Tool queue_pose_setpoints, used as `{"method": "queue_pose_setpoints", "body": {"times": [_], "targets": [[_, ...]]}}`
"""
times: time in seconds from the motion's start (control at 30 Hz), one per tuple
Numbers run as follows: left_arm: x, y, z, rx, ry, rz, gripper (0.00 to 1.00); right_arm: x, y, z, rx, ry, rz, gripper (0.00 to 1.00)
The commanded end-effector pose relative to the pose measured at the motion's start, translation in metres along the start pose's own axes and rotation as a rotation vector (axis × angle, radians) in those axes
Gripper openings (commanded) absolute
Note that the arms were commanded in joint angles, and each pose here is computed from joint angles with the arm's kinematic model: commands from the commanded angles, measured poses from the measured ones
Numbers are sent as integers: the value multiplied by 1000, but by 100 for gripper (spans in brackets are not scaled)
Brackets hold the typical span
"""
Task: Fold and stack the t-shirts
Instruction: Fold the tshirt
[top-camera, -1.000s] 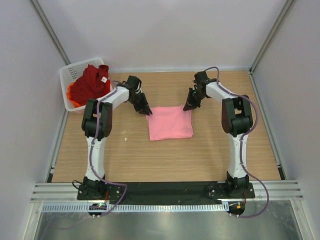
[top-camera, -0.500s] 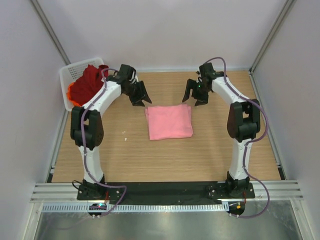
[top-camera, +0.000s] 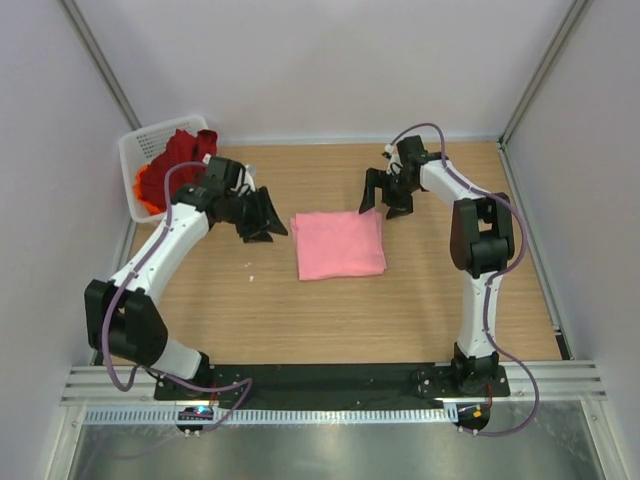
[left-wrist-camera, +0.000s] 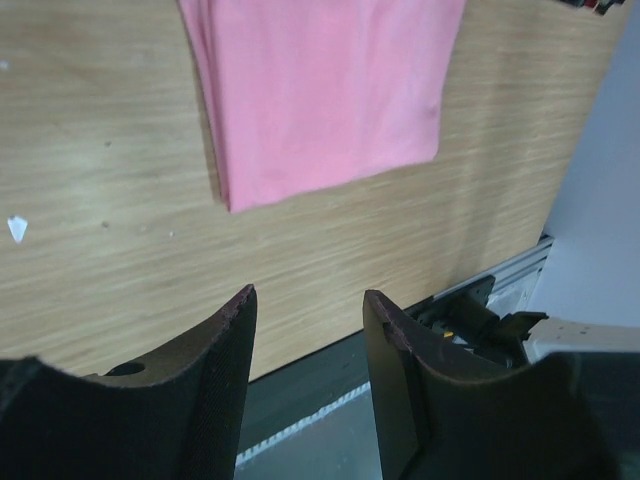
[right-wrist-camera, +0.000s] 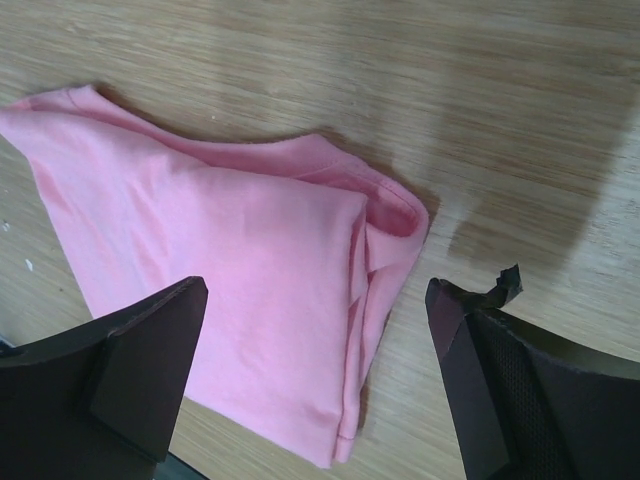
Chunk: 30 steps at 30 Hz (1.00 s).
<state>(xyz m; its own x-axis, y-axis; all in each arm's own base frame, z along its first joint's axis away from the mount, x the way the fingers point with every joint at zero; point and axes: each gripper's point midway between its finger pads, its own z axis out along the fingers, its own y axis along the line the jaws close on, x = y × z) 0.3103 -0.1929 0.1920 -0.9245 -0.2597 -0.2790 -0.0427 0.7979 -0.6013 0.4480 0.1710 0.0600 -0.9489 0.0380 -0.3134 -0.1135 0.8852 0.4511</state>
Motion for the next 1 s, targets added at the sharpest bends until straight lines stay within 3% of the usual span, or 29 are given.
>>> {"method": "queue_pose_setpoints", "body": {"times": [0.0,0.4,0.67,0.7,0.9,0.97], "targets": [[21,-1,-19,35,8,-9,49,-12,4,0,-17,-29,-78,99],[26,-9,-34,63,-13,-15,49,32,17,25,-94,65,-39,89],[22,-11,-30,73,-12,-23,50,35,20,36,-103,49,1,73],[22,-11,-30,72,-10,-23,49,33,19,36,-99,43,8,69],[22,-9,-27,65,-10,-29,49,17,12,19,5,-2,-7,1],[21,-9,-26,70,-16,-33,49,11,-4,7,127,11,-20,1]]}}
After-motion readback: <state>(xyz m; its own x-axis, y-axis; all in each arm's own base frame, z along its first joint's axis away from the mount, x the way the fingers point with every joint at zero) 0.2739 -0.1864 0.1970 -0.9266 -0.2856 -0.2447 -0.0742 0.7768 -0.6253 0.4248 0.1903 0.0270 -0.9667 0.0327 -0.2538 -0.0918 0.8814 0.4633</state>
